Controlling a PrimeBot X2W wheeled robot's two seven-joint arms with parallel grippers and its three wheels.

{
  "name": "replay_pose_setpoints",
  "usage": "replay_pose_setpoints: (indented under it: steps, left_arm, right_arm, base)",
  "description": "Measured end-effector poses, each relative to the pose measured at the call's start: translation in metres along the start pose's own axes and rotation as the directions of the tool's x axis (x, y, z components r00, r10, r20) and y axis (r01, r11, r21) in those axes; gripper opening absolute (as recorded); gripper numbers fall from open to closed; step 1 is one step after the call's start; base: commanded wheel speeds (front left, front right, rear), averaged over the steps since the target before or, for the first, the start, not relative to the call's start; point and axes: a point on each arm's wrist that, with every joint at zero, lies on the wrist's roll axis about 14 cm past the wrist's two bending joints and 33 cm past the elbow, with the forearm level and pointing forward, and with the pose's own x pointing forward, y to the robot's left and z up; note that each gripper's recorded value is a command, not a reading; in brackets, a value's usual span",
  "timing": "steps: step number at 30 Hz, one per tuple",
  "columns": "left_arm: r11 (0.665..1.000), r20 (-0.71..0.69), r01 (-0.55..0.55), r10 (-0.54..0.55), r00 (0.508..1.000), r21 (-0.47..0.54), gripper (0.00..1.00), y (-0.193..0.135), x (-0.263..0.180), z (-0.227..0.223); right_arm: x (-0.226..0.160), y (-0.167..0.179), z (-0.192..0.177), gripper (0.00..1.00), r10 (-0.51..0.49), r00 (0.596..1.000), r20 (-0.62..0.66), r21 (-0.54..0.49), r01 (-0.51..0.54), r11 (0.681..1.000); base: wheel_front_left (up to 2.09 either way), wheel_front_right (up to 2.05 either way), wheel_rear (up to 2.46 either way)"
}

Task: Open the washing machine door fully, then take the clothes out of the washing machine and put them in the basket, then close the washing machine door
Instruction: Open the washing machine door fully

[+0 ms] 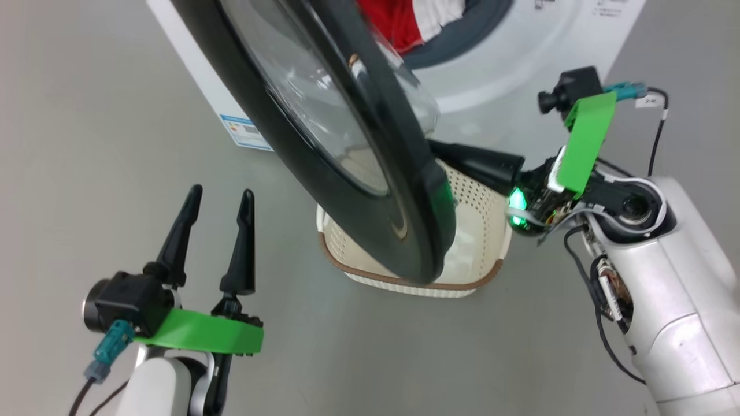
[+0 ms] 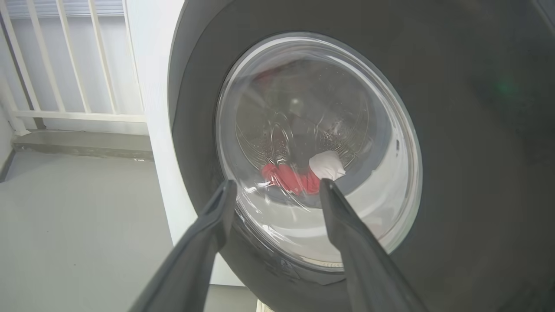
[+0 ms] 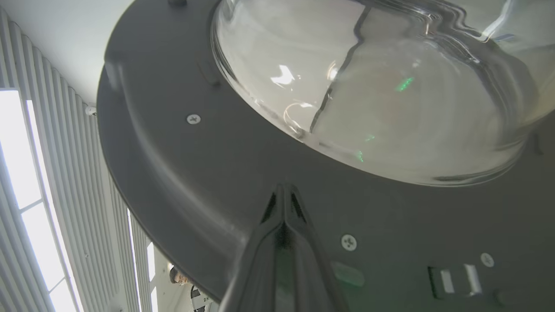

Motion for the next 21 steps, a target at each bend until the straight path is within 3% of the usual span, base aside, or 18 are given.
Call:
replay_pose_setpoints:
  steps: [21]
  left_arm:
    - [0.982,0.058,-0.190,0.189,0.980,0.011,1.00,0.056,-0.062,0.037]
  right_arm:
    - [0.058,0.002,-0.091,0.00,-0.038,0.957,-0.287,-0.018,0.034,0.999]
  base:
    - [0.00,0.00,0.00]
